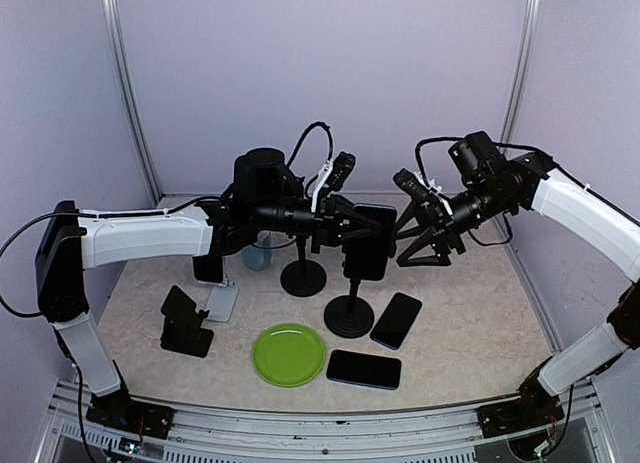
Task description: Place the phone on the phone stand
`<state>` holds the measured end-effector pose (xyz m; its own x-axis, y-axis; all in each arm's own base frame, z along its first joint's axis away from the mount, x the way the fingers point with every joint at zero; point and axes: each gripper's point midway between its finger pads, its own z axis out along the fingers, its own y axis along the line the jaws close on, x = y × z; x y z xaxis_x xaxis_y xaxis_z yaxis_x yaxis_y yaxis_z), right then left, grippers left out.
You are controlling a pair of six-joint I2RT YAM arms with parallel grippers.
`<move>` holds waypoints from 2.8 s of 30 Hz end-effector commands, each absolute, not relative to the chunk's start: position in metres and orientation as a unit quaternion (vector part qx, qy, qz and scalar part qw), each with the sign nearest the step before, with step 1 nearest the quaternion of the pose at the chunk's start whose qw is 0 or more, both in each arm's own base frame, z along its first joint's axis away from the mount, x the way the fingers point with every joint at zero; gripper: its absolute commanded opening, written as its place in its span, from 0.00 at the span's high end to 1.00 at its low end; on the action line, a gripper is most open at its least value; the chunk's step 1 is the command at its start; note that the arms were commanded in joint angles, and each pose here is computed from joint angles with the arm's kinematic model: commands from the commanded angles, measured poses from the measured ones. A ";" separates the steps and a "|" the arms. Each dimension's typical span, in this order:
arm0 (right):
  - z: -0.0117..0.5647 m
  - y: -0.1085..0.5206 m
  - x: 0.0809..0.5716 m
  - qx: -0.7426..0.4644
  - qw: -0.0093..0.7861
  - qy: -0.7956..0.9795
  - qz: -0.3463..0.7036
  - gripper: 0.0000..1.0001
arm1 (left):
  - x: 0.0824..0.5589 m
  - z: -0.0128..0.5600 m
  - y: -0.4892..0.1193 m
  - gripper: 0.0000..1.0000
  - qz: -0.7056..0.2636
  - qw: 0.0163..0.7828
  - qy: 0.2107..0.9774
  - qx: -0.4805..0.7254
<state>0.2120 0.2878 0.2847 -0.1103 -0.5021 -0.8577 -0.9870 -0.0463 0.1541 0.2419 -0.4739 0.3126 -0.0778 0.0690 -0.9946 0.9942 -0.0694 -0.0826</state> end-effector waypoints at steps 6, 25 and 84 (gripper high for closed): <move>0.318 0.295 0.226 -0.584 0.326 0.625 0.403 0.30 | 0.250 0.329 -0.481 1.00 -0.551 0.427 0.543 0.468; 0.330 0.303 0.231 -0.573 0.331 0.620 0.421 0.94 | 0.234 0.340 -0.492 0.68 -0.548 0.408 0.574 0.451; 0.384 0.276 0.354 -0.556 0.464 0.581 0.372 1.00 | 0.205 0.369 -0.377 0.40 -0.431 0.538 0.610 0.391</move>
<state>0.3102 0.2919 0.3435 -0.0716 -0.3891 -0.9184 -0.9974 0.0226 0.0682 0.2100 -0.3843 0.3627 -0.1342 0.0312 -0.9905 0.9408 0.3178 -0.1175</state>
